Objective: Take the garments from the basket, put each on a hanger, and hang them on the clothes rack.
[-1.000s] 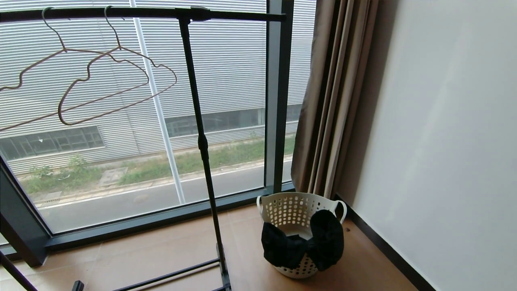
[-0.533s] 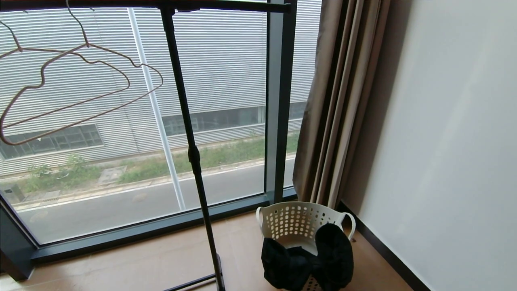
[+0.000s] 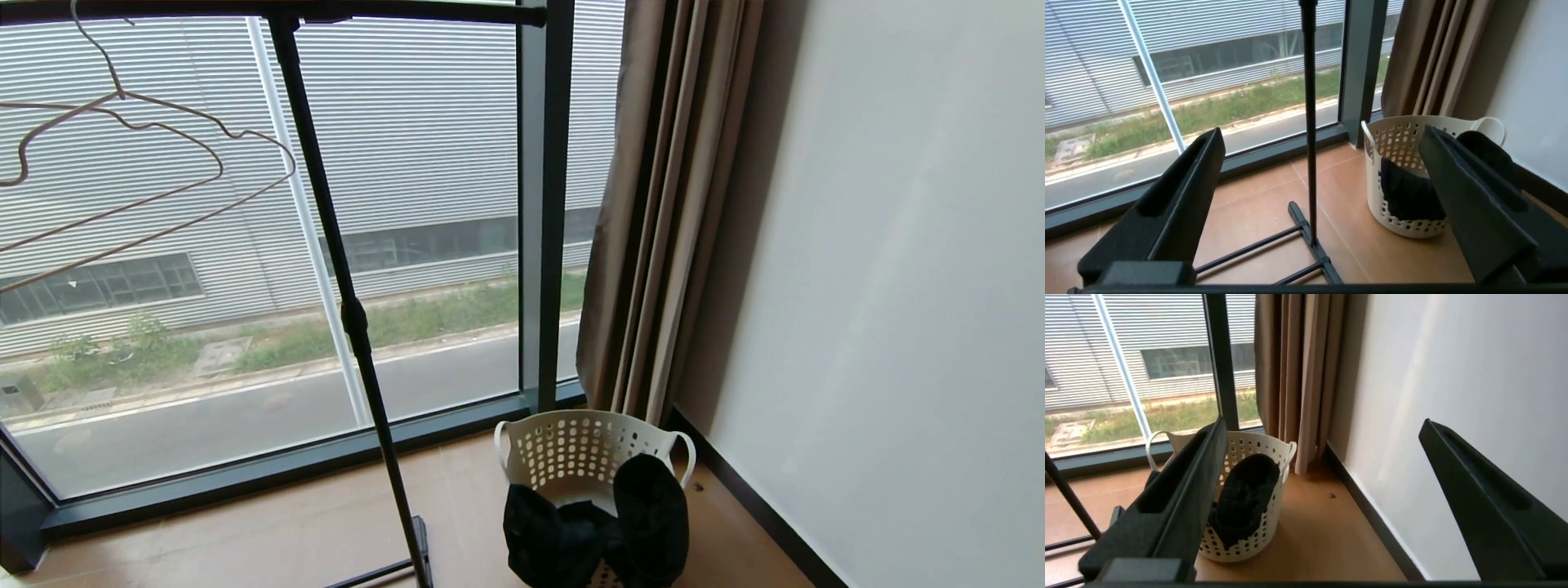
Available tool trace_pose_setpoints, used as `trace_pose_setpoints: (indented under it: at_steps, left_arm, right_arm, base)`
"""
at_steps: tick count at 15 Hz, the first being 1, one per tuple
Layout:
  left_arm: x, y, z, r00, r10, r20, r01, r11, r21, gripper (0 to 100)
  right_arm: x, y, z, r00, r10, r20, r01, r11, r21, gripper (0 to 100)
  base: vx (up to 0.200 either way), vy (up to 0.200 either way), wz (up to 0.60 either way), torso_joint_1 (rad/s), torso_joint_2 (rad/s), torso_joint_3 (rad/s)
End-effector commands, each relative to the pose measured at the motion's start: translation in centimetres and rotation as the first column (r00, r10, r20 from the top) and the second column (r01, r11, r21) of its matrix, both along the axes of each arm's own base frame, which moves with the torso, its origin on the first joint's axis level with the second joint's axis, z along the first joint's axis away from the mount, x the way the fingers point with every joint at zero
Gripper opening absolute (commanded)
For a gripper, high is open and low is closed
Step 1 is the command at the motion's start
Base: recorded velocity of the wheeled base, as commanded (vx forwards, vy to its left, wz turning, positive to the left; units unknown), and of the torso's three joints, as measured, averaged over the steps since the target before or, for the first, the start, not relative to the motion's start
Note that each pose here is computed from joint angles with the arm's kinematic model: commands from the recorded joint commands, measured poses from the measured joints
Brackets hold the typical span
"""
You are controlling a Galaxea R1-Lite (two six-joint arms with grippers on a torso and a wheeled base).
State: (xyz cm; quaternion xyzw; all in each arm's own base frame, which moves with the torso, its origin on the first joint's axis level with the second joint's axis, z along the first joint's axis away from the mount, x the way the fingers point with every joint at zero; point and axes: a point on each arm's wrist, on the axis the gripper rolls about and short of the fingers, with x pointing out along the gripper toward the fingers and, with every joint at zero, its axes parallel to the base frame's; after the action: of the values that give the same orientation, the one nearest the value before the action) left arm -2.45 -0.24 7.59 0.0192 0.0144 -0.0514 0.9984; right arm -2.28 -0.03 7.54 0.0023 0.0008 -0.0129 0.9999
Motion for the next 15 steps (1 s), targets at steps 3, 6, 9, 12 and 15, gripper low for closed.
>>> trace_pose_setpoints:
  at_steps: [3, 6, 9, 12, 15]
  left_arm:
    - [0.01, -0.01, 0.00, 1.000, -0.004, -0.001, 0.004, 1.000, 0.003, 100]
    - [0.01, -0.01, 0.00, 1.000, -0.004, -0.001, 0.004, 1.000, 0.003, 100]
    - [0.01, -0.01, 0.00, 1.000, -0.004, -0.001, 0.004, 1.000, 0.003, 100]
    - [0.01, -0.01, 0.00, 1.000, -0.004, -0.001, 0.004, 1.000, 0.003, 100]
    - [0.01, -0.01, 0.00, 1.000, -0.004, -0.001, 0.004, 1.000, 0.003, 100]
  right_arm:
    - [0.01, 0.00, 0.00, 1.000, 0.000, -0.001, 0.000, 1.000, 0.000, 100]
    - [0.01, 0.00, 0.00, 1.000, 0.000, -0.001, 0.000, 1.000, 0.000, 100]
    - [0.01, 0.00, 0.00, 1.000, 0.000, -0.001, 0.000, 1.000, 0.000, 100]
    - [0.01, 0.00, 0.00, 1.000, 0.000, -0.001, 0.000, 1.000, 0.000, 100]
    - [0.01, 0.00, -0.02, 1.000, 0.000, -0.003, 0.000, 1.000, 0.000, 100]
  base:
    - [0.000, 0.000, 0.00, 0.000, 0.00, 0.000]
    - [0.000, 0.000, 0.00, -0.001, 0.00, -0.033]
    - [0.000, 0.000, 0.00, 0.002, 0.00, -0.168]
    - [0.000, 0.000, 0.00, 0.002, 0.00, -0.194]
    - [0.000, 0.000, 0.00, 0.002, 0.00, -0.191]
